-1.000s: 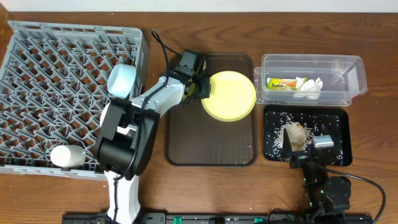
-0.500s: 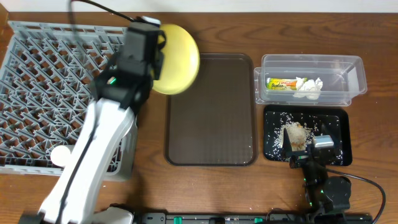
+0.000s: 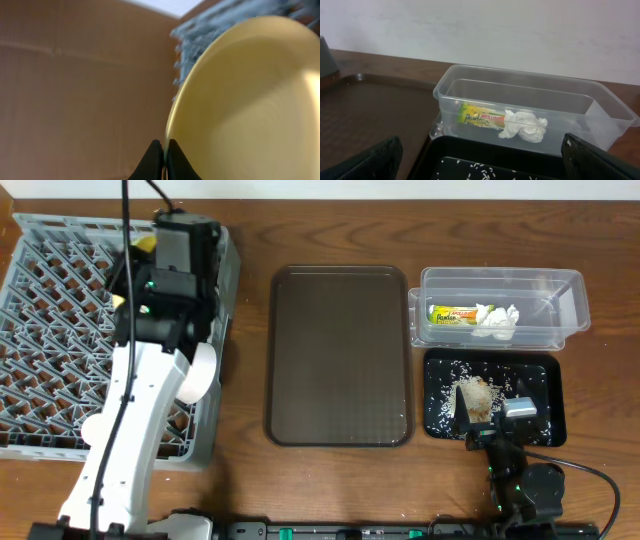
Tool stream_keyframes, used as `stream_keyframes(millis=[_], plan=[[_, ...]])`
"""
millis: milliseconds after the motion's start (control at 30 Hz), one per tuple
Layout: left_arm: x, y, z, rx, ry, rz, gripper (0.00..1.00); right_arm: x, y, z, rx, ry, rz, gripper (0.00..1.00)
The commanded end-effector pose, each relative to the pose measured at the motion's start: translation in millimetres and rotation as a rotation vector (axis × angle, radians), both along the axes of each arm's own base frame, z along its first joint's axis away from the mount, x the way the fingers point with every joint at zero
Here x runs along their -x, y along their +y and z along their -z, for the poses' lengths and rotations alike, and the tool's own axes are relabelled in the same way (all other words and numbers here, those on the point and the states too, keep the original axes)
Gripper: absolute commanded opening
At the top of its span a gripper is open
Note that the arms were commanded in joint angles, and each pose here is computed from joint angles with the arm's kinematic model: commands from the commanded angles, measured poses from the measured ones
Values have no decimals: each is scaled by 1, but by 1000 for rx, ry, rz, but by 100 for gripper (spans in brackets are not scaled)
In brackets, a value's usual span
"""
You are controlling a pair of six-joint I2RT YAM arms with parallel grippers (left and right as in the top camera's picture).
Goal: Sort waste into correct bins and load items into the dishwasher
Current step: 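Lift the yellow plate and stand it upright in the dish rack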
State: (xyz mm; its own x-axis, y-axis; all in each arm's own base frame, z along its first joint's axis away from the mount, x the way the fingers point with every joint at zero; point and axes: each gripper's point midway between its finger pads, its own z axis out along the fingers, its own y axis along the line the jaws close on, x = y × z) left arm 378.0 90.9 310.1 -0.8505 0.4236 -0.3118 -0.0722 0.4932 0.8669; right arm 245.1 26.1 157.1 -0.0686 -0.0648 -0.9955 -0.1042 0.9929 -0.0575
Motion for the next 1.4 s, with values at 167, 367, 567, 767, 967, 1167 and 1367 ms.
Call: stream_keyframes(millis=[167,367,567,767,967,1167,1367], plan=[[-22,35,31,-74,71,-101,6,0,-2,0,9,-1,9,99],[-37,51,54,-108,147,-114,6,0,-2,0,9,-1,9,99],[-44,56,45,-147,145,-100,6,0,-2,0,9,-1,9,99],[-56,51,43,-164,175,-17,6,0,-2,0,9,-1,9,99],[-60,53,52,-135,193,15,6,0,-2,0,9,-1,9,99],[-57,51,62,-92,191,8,17,0,-2,0,9,-1,9,99],[-55,39,63,-70,158,-11,38,0,-2,0,9,-1,9,99]])
